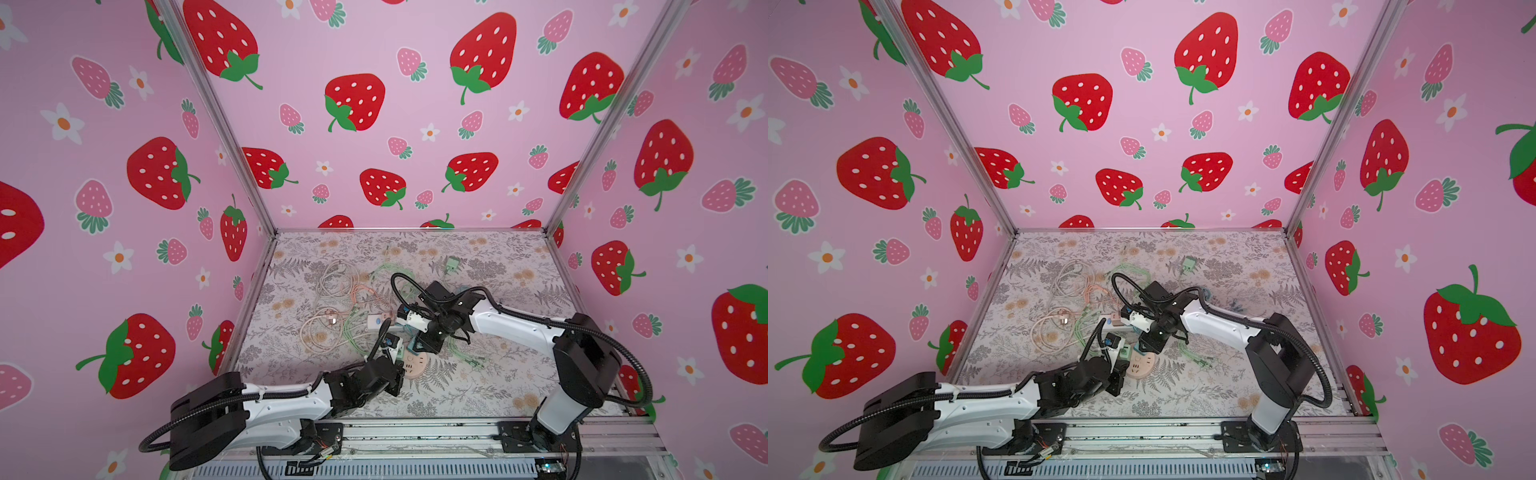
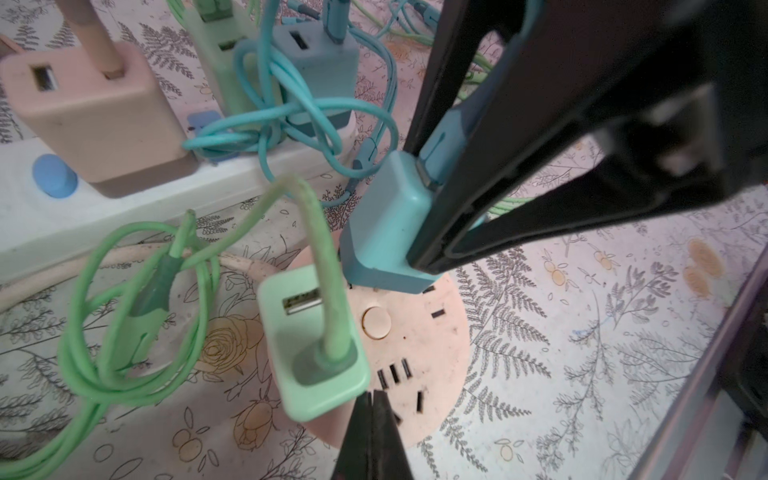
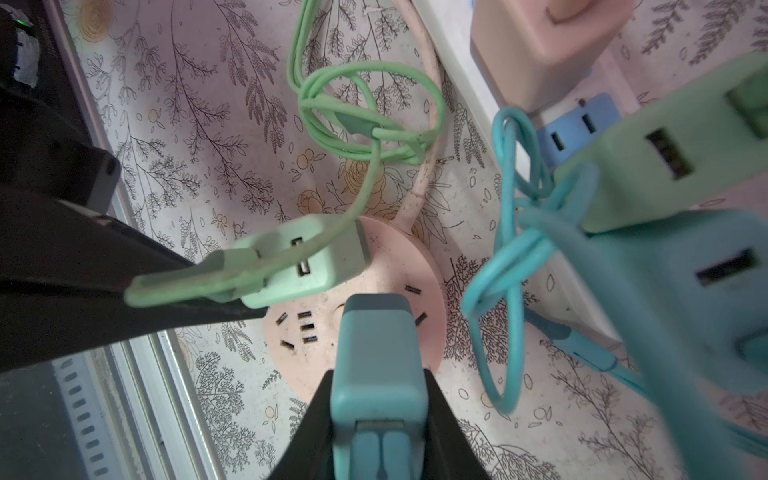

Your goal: Insert the plug

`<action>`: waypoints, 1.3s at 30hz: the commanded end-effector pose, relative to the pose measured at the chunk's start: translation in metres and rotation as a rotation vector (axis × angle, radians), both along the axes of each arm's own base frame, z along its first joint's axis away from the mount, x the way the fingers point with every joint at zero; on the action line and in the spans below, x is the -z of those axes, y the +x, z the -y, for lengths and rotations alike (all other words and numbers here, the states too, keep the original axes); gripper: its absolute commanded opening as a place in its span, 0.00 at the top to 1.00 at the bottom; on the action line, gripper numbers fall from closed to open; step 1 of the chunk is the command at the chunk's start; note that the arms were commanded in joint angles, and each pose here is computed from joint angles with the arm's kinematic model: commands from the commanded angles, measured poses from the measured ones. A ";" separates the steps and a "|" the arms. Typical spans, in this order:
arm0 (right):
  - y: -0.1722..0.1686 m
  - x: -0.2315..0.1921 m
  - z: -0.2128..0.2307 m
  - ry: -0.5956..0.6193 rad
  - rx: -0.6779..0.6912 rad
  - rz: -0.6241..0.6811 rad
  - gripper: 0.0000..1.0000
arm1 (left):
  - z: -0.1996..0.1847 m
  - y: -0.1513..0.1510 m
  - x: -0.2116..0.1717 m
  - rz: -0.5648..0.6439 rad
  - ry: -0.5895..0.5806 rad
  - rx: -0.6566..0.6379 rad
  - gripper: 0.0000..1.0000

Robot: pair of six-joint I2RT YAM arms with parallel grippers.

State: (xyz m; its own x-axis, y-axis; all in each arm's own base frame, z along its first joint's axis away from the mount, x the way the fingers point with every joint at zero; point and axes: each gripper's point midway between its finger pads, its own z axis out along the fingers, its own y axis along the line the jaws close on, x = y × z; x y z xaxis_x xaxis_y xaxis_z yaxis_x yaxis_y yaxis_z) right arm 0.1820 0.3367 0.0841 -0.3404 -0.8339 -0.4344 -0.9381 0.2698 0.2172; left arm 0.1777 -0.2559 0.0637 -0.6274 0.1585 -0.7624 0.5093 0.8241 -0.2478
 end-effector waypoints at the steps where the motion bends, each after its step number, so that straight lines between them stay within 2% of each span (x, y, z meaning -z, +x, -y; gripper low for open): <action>1: -0.003 0.003 0.002 -0.024 -0.013 -0.006 0.98 | 0.001 0.005 0.005 0.017 0.012 -0.018 1.00; 13: 0.003 0.006 0.006 -0.066 -0.012 0.017 0.98 | 0.000 0.007 0.029 -0.032 0.077 -0.058 1.00; 19: 0.006 0.010 0.014 -0.128 -0.047 0.052 0.98 | -0.003 0.003 0.035 -0.059 0.098 -0.050 1.00; 39: -0.008 0.036 0.013 -0.305 -0.138 0.036 0.98 | -0.013 -0.005 0.047 -0.102 0.131 -0.051 1.00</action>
